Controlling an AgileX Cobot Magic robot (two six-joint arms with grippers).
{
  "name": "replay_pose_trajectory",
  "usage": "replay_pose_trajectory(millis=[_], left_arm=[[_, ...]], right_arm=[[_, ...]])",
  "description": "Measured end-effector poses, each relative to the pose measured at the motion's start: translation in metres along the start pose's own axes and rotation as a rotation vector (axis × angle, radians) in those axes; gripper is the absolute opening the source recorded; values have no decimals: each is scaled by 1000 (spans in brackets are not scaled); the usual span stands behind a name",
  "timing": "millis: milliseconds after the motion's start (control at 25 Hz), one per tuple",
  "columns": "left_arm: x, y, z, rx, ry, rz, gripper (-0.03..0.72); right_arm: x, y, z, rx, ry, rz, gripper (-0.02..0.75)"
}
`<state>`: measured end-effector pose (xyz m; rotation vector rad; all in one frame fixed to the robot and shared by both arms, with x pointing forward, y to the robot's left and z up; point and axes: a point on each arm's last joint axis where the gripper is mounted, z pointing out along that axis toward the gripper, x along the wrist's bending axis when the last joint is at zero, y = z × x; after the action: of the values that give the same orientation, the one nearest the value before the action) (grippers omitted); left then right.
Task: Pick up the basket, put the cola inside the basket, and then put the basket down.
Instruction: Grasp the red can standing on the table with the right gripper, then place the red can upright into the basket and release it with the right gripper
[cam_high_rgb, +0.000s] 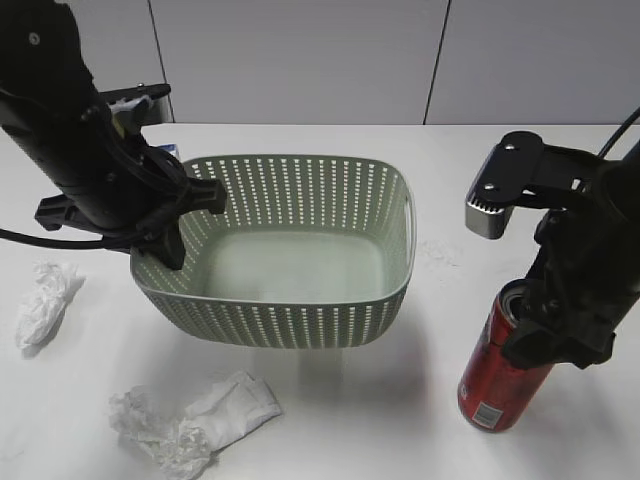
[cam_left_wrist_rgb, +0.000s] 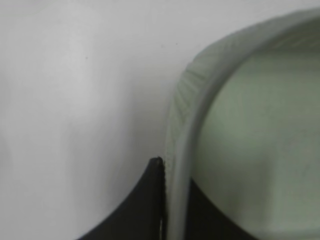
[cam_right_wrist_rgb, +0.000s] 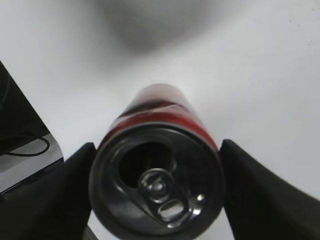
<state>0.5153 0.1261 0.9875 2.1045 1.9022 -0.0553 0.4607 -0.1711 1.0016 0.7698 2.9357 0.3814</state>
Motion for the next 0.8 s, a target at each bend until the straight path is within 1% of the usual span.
replay_pose_trajectory(millis=[120, 280, 400, 560, 800], left_arm=[[0, 0, 0, 0, 0, 0, -4], [0, 0, 0, 1, 0, -1, -4], [0, 0, 0, 5, 1, -1, -4], [0, -1, 0, 11, 3, -1, -4], [0, -1, 0, 12, 3, -1, -4]], right_arm=[[1, -1, 0, 9, 7, 14, 503], [0, 1, -3, 5, 5, 36, 504], [-1, 6, -17, -28, -12, 35, 504], [-2, 15, -46, -84, -40, 20, 504], [-4, 34, -102, -188, -96, -10, 504]])
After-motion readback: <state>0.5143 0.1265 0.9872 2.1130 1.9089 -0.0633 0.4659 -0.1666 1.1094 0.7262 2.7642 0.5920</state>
